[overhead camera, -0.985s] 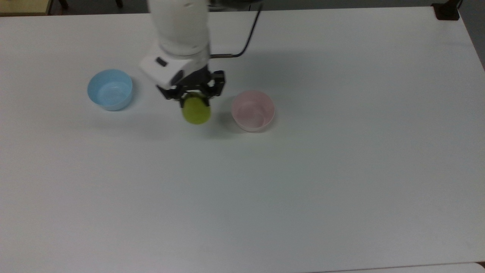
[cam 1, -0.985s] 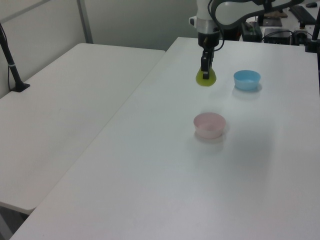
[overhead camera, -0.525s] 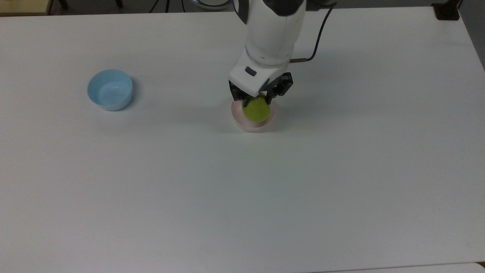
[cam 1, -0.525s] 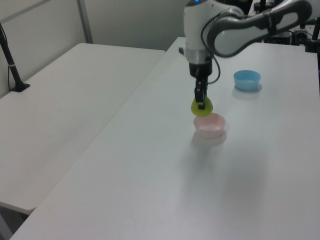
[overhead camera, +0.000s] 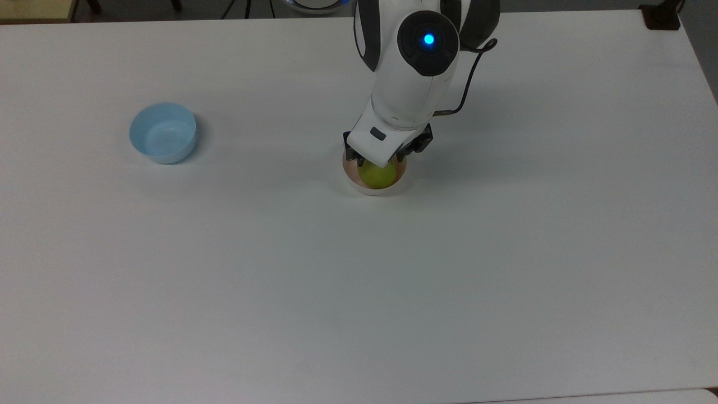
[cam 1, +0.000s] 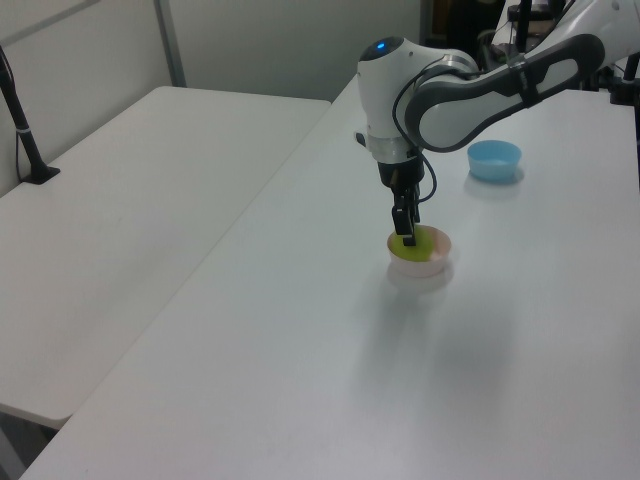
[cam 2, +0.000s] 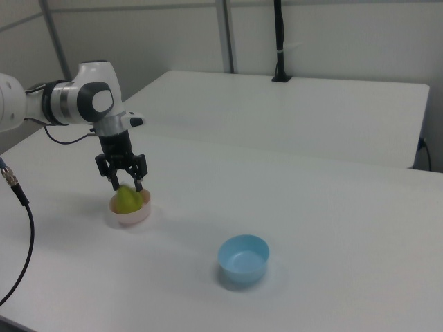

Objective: Place the pear in the bowl

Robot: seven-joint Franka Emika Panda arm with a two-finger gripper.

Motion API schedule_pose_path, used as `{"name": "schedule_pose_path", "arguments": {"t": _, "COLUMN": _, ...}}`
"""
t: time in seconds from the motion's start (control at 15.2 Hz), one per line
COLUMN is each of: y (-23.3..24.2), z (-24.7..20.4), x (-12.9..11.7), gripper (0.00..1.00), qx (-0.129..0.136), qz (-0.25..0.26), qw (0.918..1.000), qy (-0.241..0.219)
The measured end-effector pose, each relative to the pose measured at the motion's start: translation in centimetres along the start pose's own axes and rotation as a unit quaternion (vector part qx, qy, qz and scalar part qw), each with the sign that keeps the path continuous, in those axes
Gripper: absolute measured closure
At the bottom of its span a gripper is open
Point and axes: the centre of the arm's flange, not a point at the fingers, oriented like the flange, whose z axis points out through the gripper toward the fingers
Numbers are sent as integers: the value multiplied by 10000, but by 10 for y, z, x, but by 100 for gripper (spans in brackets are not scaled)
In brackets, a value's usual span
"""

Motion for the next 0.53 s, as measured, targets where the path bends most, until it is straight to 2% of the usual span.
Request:
{"name": "schedule_pose_path", "arguments": {"t": 0.2, "y": 4, "z": -16, "x": -2, "gripper": 0, "qx": 26, "qz": 29, "qw": 9999, "qy": 106}}
{"name": "schedule_pose_path", "arguments": {"t": 0.39, "y": 33, "z": -83, "x": -24, "gripper": 0, "qx": 185, "qz": 351, "qw": 9984, "qy": 401}}
{"name": "schedule_pose_path", "arguments": {"t": 0.53, "y": 79, "z": -138, "x": -56, "gripper": 0, "qx": 371, "qz": 650, "qw": 9959, "qy": 510}}
